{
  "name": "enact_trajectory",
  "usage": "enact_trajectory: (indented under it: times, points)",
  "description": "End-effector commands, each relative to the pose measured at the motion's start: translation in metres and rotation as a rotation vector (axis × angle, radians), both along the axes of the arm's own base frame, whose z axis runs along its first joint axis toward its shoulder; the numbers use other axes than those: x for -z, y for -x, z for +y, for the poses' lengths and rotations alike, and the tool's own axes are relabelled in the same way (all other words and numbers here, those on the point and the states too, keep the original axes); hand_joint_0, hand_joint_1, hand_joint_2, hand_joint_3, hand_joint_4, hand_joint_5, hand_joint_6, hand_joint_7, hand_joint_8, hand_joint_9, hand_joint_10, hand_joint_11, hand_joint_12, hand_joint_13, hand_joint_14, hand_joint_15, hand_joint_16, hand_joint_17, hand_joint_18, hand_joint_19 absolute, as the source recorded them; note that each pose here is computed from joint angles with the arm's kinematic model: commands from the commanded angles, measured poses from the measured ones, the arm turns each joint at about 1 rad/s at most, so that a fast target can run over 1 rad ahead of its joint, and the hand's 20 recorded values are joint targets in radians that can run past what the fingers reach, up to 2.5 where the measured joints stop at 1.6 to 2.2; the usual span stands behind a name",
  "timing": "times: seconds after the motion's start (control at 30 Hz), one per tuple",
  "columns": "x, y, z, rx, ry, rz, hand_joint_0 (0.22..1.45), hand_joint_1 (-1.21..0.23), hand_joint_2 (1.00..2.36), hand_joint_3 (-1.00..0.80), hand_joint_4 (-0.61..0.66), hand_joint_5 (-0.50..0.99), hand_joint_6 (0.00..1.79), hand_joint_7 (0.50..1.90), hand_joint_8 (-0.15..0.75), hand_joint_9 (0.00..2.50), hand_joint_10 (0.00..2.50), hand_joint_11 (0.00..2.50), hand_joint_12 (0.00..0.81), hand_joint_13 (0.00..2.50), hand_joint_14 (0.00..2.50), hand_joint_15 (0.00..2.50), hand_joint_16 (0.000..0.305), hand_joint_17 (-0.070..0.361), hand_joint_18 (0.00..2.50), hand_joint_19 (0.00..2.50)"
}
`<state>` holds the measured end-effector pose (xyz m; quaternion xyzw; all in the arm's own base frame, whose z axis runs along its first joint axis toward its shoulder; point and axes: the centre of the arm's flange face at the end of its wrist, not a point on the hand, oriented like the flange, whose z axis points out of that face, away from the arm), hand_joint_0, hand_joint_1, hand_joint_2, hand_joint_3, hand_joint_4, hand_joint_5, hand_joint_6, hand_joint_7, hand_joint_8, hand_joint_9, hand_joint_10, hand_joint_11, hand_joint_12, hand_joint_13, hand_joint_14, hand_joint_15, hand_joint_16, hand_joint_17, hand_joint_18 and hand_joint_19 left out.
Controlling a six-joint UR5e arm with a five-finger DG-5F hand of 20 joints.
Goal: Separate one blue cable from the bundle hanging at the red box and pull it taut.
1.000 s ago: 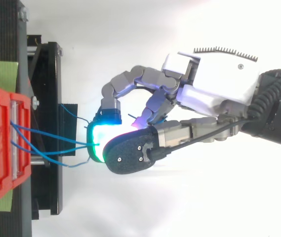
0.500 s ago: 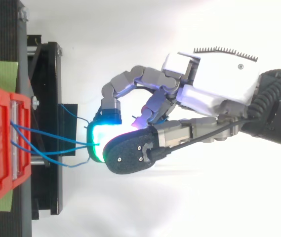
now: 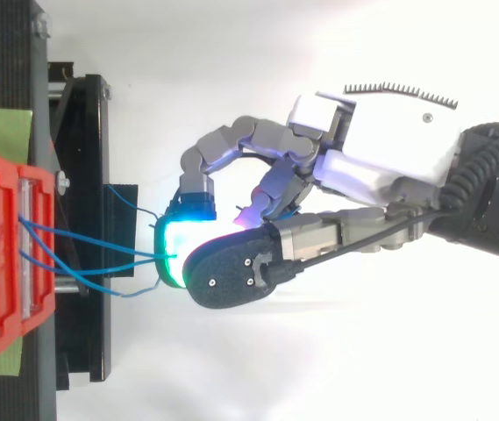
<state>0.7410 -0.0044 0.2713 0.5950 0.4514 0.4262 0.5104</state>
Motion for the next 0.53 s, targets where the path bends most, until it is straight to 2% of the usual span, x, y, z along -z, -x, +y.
enact_trajectory:
  times: [0.0, 0.5]
  points:
    - [0.0, 0.0, 0.0003, 0.0, 0.0, 0.0, 0.81, -0.64, 1.0, -0.48, -0.08, -0.21, 1.0, 1.11, 0.402, 1.28, 0.01, 1.35, 0.356, 0.84, 2.5, 1.28, 0.033, 0.073, 1.24, 1.97]
    - [0.0, 0.0, 0.0003, 0.0, 0.0, 0.0, 0.81, -0.65, 1.0, -0.48, -0.08, -0.21, 1.0, 1.13, 0.398, 1.3, 0.0, 1.37, 0.358, 0.85, 2.5, 1.31, 0.033, 0.075, 1.27, 1.99]
